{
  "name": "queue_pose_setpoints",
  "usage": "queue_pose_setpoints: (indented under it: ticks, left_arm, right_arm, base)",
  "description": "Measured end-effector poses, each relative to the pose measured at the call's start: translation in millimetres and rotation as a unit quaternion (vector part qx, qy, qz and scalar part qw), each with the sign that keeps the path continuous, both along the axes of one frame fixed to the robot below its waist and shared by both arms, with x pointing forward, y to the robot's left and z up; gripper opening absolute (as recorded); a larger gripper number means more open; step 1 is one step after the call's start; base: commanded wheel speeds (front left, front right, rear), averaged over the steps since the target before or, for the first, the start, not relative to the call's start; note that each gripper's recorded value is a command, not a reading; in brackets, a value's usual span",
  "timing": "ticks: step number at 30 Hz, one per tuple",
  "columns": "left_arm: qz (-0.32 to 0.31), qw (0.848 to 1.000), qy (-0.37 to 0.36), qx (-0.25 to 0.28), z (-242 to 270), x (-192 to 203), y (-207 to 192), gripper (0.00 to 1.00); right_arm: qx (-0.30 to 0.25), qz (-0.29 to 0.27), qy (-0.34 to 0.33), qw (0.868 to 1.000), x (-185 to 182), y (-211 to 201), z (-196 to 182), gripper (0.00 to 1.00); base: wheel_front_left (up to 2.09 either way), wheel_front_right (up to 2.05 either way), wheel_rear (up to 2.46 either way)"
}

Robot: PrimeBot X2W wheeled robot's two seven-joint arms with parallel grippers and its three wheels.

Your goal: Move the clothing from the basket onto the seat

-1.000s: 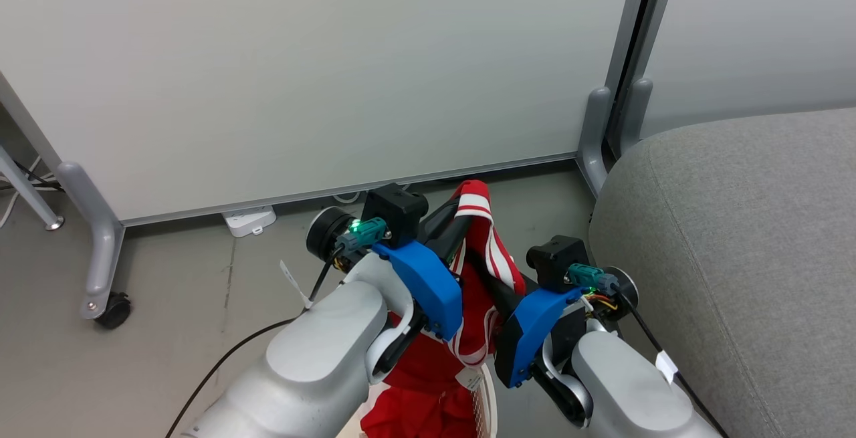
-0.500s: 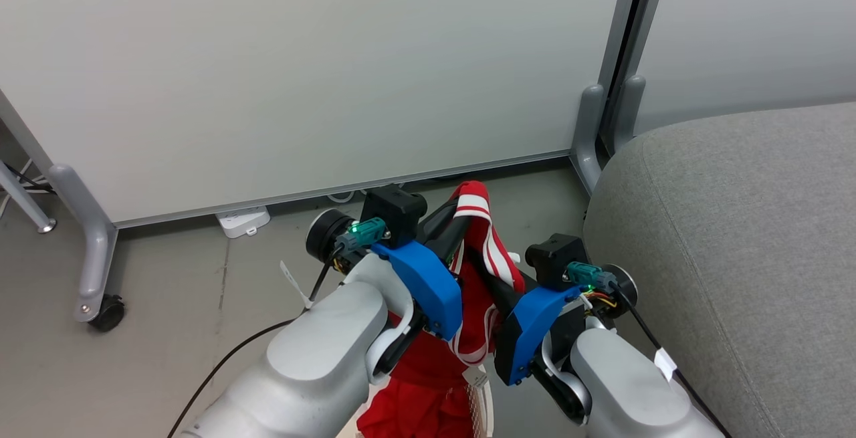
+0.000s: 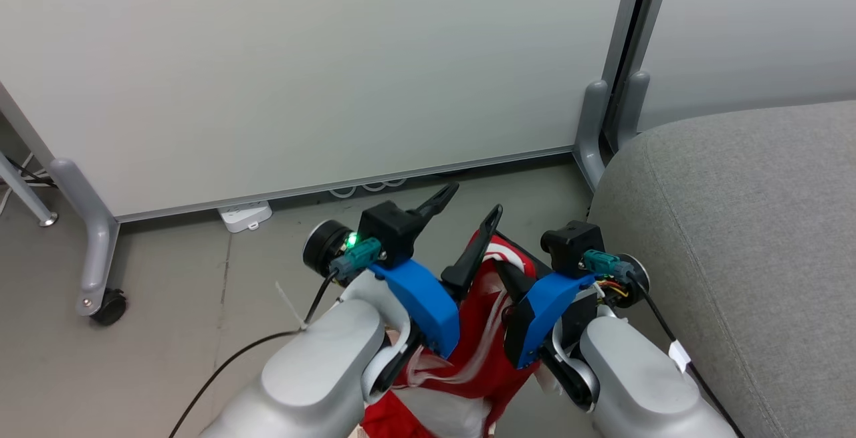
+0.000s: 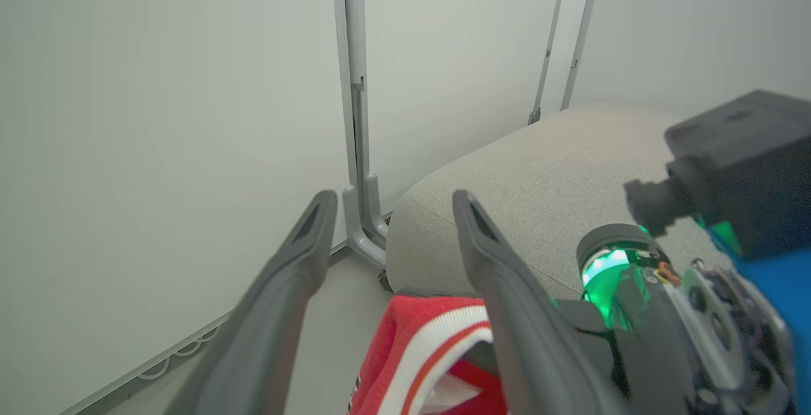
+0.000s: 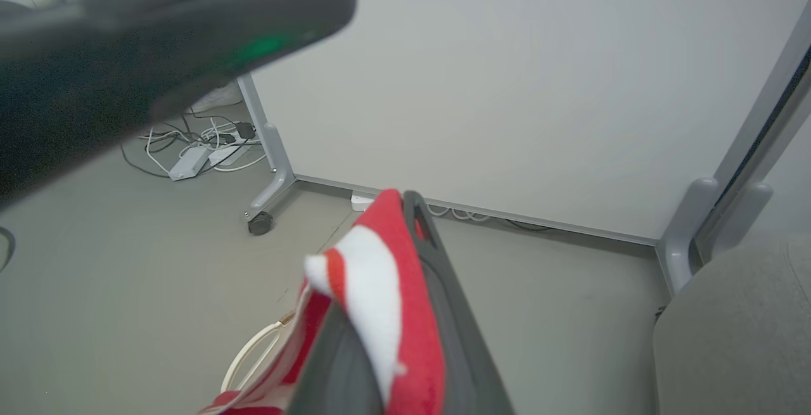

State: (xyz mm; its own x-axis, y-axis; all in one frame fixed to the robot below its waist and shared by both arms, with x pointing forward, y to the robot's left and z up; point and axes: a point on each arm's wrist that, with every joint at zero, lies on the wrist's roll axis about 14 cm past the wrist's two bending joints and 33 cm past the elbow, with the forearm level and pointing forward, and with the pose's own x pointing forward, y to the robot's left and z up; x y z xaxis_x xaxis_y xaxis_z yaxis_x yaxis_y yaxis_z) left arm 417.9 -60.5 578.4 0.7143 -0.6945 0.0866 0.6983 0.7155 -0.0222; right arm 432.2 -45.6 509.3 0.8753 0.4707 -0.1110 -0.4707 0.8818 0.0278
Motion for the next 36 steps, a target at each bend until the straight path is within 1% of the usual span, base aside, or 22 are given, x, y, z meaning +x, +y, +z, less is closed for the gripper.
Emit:
queue_pose_setpoints:
  ticks: [11,22,27,36]
  left_arm:
    - [0.031,0.999,0.012,-0.016,-33,-20,42,1.0]
    - [0.102,0.994,0.024,-0.034,-53,-26,90,1.0]
    - [0.119,0.992,0.029,-0.032,-61,-32,102,1.0]
    - [0.13,0.991,0.029,-0.031,-65,-34,108,1.0]
  right_arm:
    - [0.008,-0.017,-0.007,1.0,11,-7,3,0.0]
    - [0.015,-0.025,-0.016,0.999,19,-10,8,0.0]
    - [0.015,-0.026,-0.019,0.999,19,-11,10,0.0]
    - [0.015,-0.025,-0.017,0.999,17,-10,10,0.0]
  base:
    - [0.0,0.0,0.0]
    - [0.0,0.0,0.0]
    - [0.0,0.0,0.0]
    - [0.0,0.0,0.0]
